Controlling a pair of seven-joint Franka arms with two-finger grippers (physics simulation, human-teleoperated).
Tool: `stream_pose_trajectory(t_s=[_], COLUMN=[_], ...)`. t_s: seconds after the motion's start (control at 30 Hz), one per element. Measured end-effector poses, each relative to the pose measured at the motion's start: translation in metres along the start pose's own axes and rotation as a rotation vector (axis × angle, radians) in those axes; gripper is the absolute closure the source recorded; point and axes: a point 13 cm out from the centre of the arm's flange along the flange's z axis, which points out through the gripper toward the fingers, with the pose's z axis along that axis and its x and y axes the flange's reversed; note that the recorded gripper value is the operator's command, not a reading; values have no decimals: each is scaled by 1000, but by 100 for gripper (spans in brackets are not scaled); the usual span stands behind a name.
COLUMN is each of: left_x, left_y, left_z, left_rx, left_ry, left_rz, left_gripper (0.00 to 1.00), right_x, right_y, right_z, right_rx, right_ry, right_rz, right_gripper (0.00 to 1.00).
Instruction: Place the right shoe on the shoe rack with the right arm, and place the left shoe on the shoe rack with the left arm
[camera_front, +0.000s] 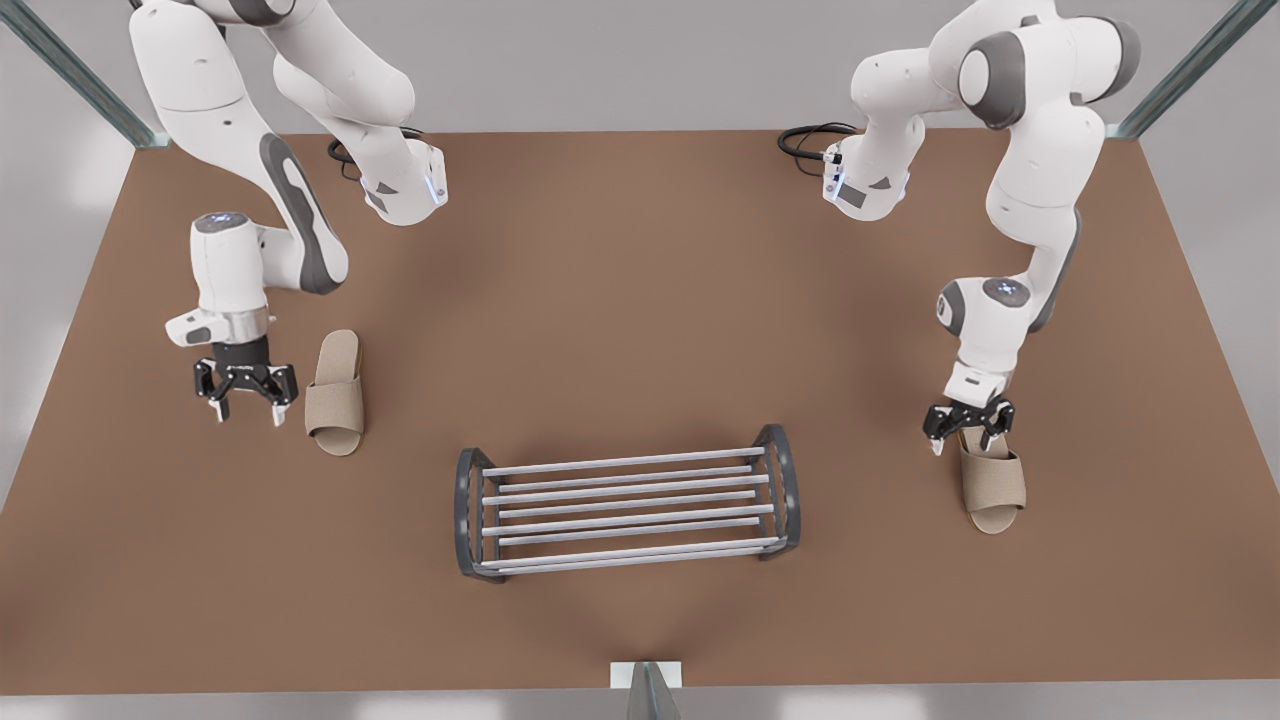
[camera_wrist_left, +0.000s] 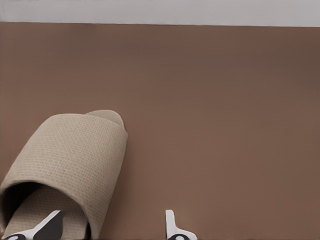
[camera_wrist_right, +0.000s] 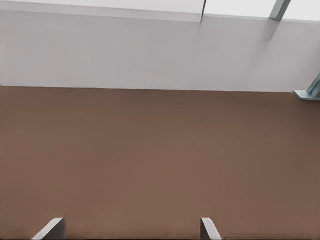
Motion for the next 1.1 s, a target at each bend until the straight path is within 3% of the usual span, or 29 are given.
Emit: stream_pose_trajectory(t_s=[0.6, 0.9, 1.1], left_x=[-5, -6, -7], left_y=[8, 23, 23], left_z=[33, 33, 33], left_rx=[-12, -29, -28], left_ry=[-5, -7, -8], left_rz=[12, 20, 28], left_gripper=[1, 1, 21], right_x=[112, 137, 146], right_y=[36, -50, -22], right_z=[-32, -34, -25], right_rx=[-50, 53, 2], right_ry=[153, 192, 213], right_rz=[-102, -36, -115], right_gripper=[0, 0, 0])
